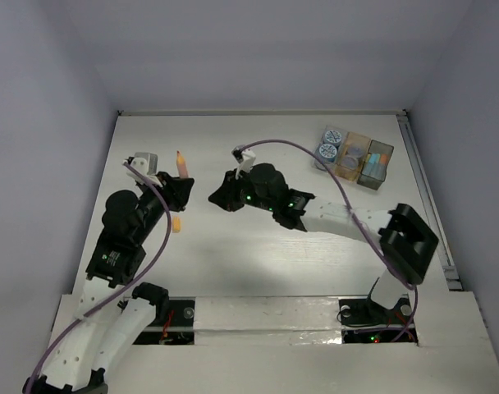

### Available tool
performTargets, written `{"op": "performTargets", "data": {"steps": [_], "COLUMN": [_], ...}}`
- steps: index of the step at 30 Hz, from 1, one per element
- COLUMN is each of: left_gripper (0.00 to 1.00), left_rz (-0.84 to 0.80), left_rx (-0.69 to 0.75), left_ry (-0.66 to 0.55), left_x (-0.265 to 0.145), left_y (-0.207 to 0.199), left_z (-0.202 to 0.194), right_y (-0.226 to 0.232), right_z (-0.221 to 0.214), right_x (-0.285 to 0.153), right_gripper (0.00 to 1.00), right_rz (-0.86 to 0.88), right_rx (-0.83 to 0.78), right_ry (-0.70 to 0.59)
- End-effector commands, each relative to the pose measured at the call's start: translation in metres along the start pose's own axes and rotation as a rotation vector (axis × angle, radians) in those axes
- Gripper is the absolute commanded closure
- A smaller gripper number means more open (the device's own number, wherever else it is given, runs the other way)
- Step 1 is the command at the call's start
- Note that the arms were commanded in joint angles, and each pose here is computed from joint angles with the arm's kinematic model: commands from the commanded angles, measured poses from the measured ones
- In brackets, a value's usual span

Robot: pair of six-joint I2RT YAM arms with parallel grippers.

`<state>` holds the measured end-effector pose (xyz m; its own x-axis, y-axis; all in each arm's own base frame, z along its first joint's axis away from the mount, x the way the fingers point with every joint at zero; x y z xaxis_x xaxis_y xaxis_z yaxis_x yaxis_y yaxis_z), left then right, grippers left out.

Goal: Sort the stationery into containers
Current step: Move the pen cap to the center of the board.

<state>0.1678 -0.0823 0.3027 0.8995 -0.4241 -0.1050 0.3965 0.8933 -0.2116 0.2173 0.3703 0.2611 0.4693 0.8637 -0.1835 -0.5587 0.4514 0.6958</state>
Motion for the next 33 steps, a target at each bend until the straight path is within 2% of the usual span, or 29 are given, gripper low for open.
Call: {"op": "performTargets", "data": {"steps": [1,3,4,5,7,8,9,10,14,15,25,28,31,33], "left_gripper": [1.0,1.0,1.0,1.0,1.0,1.0,1.0,1.0,1.0,1.0,1.0,1.0,1.0,1.0], "left_rz": [0.039,0.045,0.051,0.051,0.059,0.06,0.055,0.054,0.053,0.05,-0.012,-0.012,-0.017,-0.02], "left_rx": [0.02,0.018,0.017,0.017,0.015,0.018,0.024,0.027,0.031,0.032,0.027,0.028,0.029,0.03], "left_ry": [-0.2,-0.236,-0.245,-0.26,-0.279,-0.283,-0.288,-0.282,-0.275,-0.276,-0.273,-0.271,-0.273,-0.272], "left_x": [-0.019,-0.024,-0.024,-0.027,-0.027,-0.027,-0.027,-0.025,-0.024,-0.023,-0.02,-0.02,-0.02,-0.02], "left_y": [-0.006,-0.007,-0.006,-0.006,-0.005,-0.005,-0.005,-0.005,-0.003,-0.003,-0.008,-0.008,-0.008,-0.009], "left_z": [0.052,0.058,0.059,0.06,0.06,0.06,0.06,0.057,0.05,0.049,0.047,0.047,0.047,0.047], "right_y": [-0.021,-0.025,-0.031,-0.024,-0.023,-0.037,-0.034,-0.034,-0.049,-0.057,-0.063,-0.069,-0.078,-0.077], "right_z": [-0.024,-0.036,-0.057,-0.057,-0.072,-0.09,-0.082,-0.089,-0.113,-0.124,-0.139,-0.148,-0.154,-0.159], "right_x": [0.033,0.047,0.06,0.07,0.086,0.096,0.108,0.114,0.136,0.142,0.17,0.175,0.177,0.177], "right_gripper": [0.86,0.83,0.8,0.67,0.52,0.39,0.33,0.31,0.3,0.3,0.32,0.4,0.42,0.55], "right_rz": [-0.011,-0.031,-0.051,-0.057,-0.096,-0.157,-0.173,-0.187,-0.287,-0.327,-0.433,-0.464,-0.484,-0.485], "right_rx": [0.034,0.037,0.026,0.015,-0.025,-0.035,-0.052,-0.073,-0.13,-0.157,-0.328,-0.365,-0.398,-0.424], "right_ry": [0.104,0.153,0.204,0.21,0.242,0.29,0.256,0.275,0.36,0.364,0.378,0.398,0.419,0.43]}}
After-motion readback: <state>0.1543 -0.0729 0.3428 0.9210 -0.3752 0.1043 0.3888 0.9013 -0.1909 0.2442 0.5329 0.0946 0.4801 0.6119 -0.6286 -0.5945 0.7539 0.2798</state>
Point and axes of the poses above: each gripper's point midway between its finger pads, its own x axis out along the fingers, its own y axis along the line the jaws close on, z = x × y, the point moved 9 cm from there along -x, back along the fingers, and after that the axes turned 9 degrees about x, right-handed, at the moved point
